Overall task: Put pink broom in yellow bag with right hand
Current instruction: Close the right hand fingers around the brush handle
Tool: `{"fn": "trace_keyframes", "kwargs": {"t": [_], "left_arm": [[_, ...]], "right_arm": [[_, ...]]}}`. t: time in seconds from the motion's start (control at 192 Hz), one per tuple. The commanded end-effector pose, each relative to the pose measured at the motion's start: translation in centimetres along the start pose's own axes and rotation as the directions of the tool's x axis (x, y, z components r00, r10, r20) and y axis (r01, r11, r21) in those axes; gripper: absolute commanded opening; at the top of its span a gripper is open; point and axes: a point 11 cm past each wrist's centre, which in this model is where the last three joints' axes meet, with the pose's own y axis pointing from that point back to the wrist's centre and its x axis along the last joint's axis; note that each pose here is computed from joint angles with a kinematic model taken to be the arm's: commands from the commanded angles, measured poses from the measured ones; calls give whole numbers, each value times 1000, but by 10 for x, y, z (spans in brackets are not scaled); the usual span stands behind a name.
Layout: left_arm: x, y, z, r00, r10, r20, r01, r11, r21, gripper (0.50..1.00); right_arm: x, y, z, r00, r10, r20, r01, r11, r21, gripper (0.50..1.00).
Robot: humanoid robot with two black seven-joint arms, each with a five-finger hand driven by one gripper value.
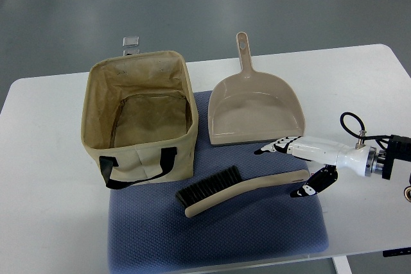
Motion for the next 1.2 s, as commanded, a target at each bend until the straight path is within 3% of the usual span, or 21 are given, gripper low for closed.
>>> {"fn": "trace_keyframes", "kwargs": {"t": [0.0,0.235,0.438,1.194], "left_arm": [[0,0,0,1000,0,0,0,1000,0,1000],[0,0,-1,1000,0,0,0,1000,1,1000],[0,0,0,1000,0,0,0,1000,0,1000],[0,0,0,1000,0,2,0,1000,0,1000]], "right_arm": [[-3,0,0,999,15,-37,-15,1000,-3,926],[5,-4,-4,995,37,-94,-37,999,-5,903],[2,-10,-5,985,-5,-173,0,1000,-24,834],[-13,-31,-16,953,-120,-279,114,993,-37,764]]}}
